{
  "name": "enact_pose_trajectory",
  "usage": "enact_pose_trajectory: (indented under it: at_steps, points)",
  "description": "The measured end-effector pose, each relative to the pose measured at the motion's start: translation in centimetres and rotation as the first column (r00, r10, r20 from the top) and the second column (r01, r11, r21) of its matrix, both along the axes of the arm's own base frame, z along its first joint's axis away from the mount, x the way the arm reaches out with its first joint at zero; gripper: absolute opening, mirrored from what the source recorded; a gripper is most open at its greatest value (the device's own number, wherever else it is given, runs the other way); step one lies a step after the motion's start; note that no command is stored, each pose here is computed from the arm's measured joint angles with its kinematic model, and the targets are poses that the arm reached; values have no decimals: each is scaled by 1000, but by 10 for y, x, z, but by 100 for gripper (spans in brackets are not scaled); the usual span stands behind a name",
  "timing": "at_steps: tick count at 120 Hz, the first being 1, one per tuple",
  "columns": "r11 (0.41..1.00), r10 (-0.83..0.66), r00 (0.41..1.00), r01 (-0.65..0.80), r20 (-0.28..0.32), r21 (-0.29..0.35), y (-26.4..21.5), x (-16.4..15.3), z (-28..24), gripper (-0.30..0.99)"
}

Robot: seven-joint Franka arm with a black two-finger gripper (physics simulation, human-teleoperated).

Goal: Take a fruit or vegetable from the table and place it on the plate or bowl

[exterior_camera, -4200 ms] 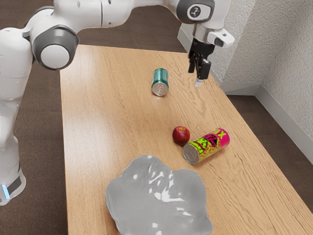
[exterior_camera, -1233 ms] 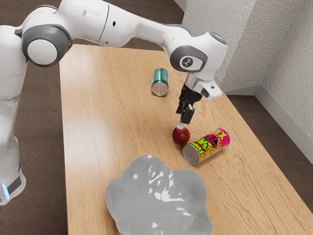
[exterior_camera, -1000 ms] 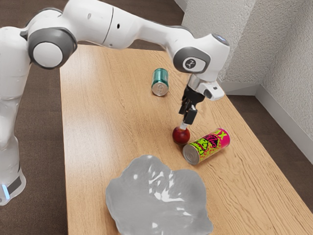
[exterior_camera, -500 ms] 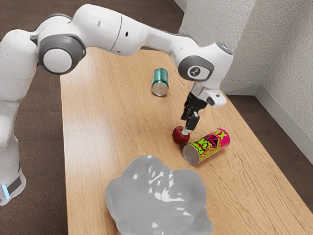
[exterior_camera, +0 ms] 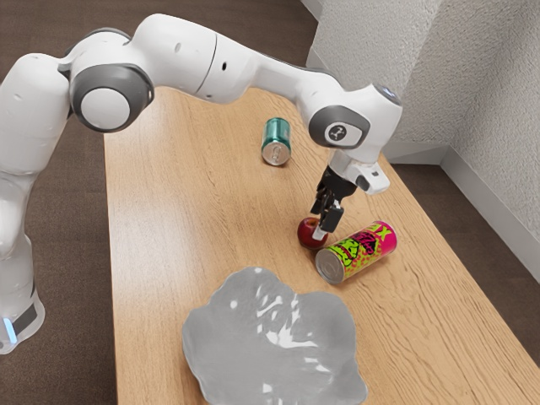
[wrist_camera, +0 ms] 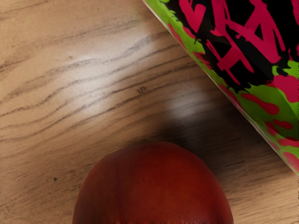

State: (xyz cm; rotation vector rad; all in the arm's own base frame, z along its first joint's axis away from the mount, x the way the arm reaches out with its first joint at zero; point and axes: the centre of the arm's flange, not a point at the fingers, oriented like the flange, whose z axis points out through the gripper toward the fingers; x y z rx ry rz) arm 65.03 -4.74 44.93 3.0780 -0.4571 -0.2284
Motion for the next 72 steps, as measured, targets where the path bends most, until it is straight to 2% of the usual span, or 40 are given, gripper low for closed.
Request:
enact_pose_trajectory:
  at_steps: [34,64,72]
  points:
    - [1000,5,1000,-5,-2,-9,0,0,-1,69]
    - [1000,9,999,-9,-35,-10,-1,5,-26,69]
    - [1000,14,999,-15,-38,-15,0,5,-28,58]
